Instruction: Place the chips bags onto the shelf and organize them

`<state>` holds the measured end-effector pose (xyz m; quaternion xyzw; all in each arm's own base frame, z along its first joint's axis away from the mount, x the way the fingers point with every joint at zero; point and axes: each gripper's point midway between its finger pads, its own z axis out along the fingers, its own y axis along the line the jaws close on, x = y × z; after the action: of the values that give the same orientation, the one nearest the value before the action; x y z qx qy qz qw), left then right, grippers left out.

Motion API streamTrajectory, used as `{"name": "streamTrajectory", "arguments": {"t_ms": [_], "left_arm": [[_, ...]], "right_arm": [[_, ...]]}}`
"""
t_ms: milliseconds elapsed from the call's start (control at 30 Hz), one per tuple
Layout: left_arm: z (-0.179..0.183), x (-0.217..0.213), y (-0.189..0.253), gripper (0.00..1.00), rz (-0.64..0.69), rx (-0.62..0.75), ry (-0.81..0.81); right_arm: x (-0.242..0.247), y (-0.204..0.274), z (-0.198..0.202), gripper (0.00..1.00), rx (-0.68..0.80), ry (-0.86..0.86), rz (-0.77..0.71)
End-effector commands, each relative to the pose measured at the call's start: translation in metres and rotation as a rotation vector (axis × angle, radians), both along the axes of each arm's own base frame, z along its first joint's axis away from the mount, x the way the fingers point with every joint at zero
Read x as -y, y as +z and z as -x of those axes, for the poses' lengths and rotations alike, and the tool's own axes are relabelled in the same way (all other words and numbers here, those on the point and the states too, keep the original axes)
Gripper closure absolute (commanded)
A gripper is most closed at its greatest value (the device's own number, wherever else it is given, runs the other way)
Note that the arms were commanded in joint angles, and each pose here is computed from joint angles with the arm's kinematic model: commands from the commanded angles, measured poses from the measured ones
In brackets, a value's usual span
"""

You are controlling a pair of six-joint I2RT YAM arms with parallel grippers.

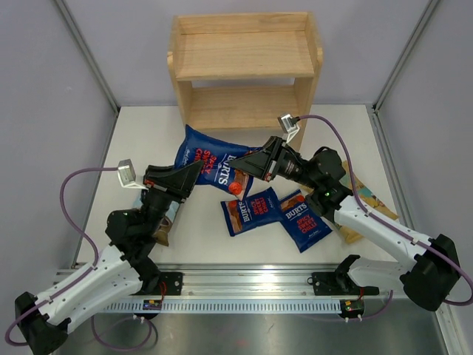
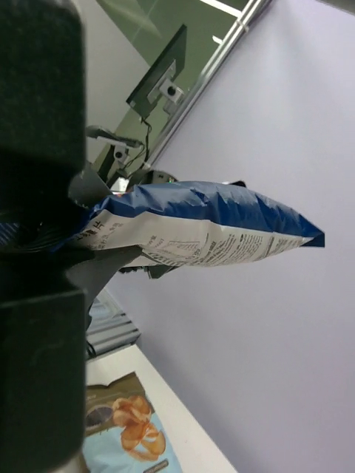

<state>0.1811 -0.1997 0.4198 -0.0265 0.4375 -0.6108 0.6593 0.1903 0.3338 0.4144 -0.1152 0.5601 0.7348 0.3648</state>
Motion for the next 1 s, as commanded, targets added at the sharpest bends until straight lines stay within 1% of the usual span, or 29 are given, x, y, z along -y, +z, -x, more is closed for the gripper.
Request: {"name": "streamTrajectory", "arguments": {"t_ms": [0,33,67,100,133,167,200,233,267,300,333,400,433,467,500,567,633,733,767,800,833,867,900,967], "left_arm": [[-0.004,-0.018,0.015,0.86,0.025,0.023,0.1],[-0.01,-0.018,0.014,0.84,-0.014,-0.007,0.125],[-0.015,-0.019,0.013,0.72,-0.031,-0.03,0.148],[-0.026,-0.02,0.0,0.62,-0.074,-0.094,0.192],[-0.027,-0.026,0.011,0.54,-0.078,-0.101,0.222],[-0.031,-0.028,0.01,0.48,-0.098,-0.12,0.247],[-0.041,-0.032,-0.002,0.32,-0.148,-0.184,0.296],[-0.045,-0.036,-0.005,0.29,-0.172,-0.213,0.33],[-0.045,-0.045,0.007,0.25,-0.168,-0.232,0.366],[-0.054,-0.055,-0.011,0.21,-0.22,-0.314,0.436],[-0.055,-0.064,-0.004,0.19,-0.222,-0.337,0.471],[-0.059,-0.08,-0.025,0.17,-0.289,-0.432,0.563],[-0.058,-0.086,-0.025,0.16,-0.299,-0.44,0.582],[-0.056,-0.091,-0.026,0.15,-0.308,-0.445,0.597],[-0.055,-0.094,-0.032,0.14,-0.331,-0.459,0.607],[-0.048,-0.1,-0.03,0.12,-0.341,-0.447,0.607],[-0.042,-0.103,-0.031,0.11,-0.384,-0.443,0.604],[-0.034,-0.111,-0.026,0.11,-0.448,-0.433,0.612],[-0.033,-0.112,-0.03,0.11,-0.486,-0.446,0.616],[-0.032,-0.113,-0.031,0.11,-0.513,-0.444,0.62],[-0.029,-0.116,-0.023,0.11,-0.511,-0.436,0.618],[-0.028,-0.116,-0.023,0.11,-0.525,-0.435,0.617],[-0.026,-0.115,-0.024,0.11,-0.549,-0.434,0.604],[-0.023,-0.117,-0.022,0.1,-0.565,-0.429,0.604]], "right_arm": [[0.007,0.016,-0.009,0.86,0.007,-0.086,-0.035],[0.008,0.014,-0.012,0.88,0.004,-0.104,-0.026],[0.008,0.015,-0.013,0.89,0.004,-0.113,-0.023],[0.009,0.013,-0.017,0.89,0.007,-0.132,-0.014],[0.01,0.018,-0.019,0.89,0.011,-0.14,-0.013],[0.011,0.019,-0.021,0.89,0.014,-0.146,-0.01],[0.013,0.018,-0.029,0.89,-0.002,-0.171,0.0],[0.016,0.029,-0.032,0.89,0.009,-0.186,-0.013],[0.019,0.034,-0.036,0.89,0.011,-0.205,-0.016],[0.023,0.033,-0.046,0.9,-0.019,-0.243,-0.007],[0.029,0.046,-0.053,0.91,-0.013,-0.274,-0.023],[0.036,0.052,-0.069,0.92,-0.048,-0.336,-0.035],[0.043,0.06,-0.078,0.92,-0.062,-0.368,-0.041],[0.046,0.064,-0.083,0.96,-0.073,-0.387,-0.05],[0.049,0.066,-0.093,0.96,-0.107,-0.41,-0.066],[0.061,0.079,-0.108,0.96,-0.124,-0.463,-0.085],[0.072,0.092,-0.127,0.96,-0.155,-0.537,-0.115],[0.094,0.111,-0.161,0.97,-0.196,-0.688,-0.158],[0.1,0.105,-0.182,0.96,-0.234,-0.752,-0.163],[0.106,0.12,-0.189,0.96,-0.236,-0.781,-0.191],[0.109,0.122,-0.198,0.96,-0.251,-0.808,-0.203],[0.112,0.124,-0.207,0.96,-0.266,-0.839,-0.216],[0.117,0.126,-0.225,0.96,-0.294,-0.892,-0.238],[0.123,0.128,-0.241,0.96,-0.322,-0.948,-0.262]]}}
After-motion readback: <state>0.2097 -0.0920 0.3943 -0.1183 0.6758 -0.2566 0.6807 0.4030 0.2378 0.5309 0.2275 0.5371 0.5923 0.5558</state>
